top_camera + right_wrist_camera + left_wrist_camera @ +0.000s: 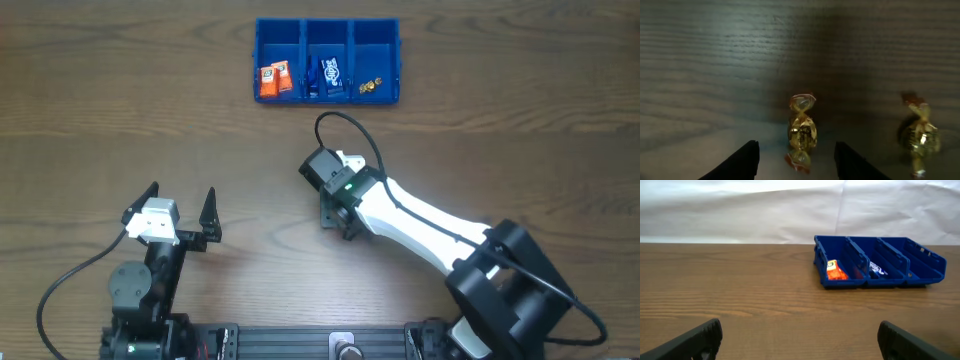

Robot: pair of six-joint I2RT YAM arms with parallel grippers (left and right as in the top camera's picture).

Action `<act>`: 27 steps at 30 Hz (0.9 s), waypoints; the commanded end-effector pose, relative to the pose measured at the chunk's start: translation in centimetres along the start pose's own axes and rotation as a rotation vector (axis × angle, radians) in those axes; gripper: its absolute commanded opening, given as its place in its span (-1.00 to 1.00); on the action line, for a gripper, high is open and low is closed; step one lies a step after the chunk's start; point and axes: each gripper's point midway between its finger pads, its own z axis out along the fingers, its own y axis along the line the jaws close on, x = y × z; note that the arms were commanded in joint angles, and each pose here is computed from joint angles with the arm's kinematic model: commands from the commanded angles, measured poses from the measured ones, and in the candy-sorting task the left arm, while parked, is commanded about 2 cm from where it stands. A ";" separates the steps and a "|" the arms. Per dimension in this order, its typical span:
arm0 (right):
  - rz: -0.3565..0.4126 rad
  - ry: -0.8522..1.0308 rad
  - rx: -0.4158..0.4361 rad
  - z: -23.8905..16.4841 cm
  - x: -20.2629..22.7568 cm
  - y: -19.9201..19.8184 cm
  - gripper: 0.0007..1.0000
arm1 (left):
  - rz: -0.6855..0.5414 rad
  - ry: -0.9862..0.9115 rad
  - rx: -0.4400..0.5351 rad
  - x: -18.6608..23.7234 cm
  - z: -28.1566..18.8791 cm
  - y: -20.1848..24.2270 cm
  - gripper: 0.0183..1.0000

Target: Sort Candies Into Trays

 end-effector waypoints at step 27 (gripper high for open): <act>0.042 -0.002 0.001 1.7 -0.6 0.3 -0.66 | 0.009 0.046 0.013 1.6 0.1 -0.1 1.00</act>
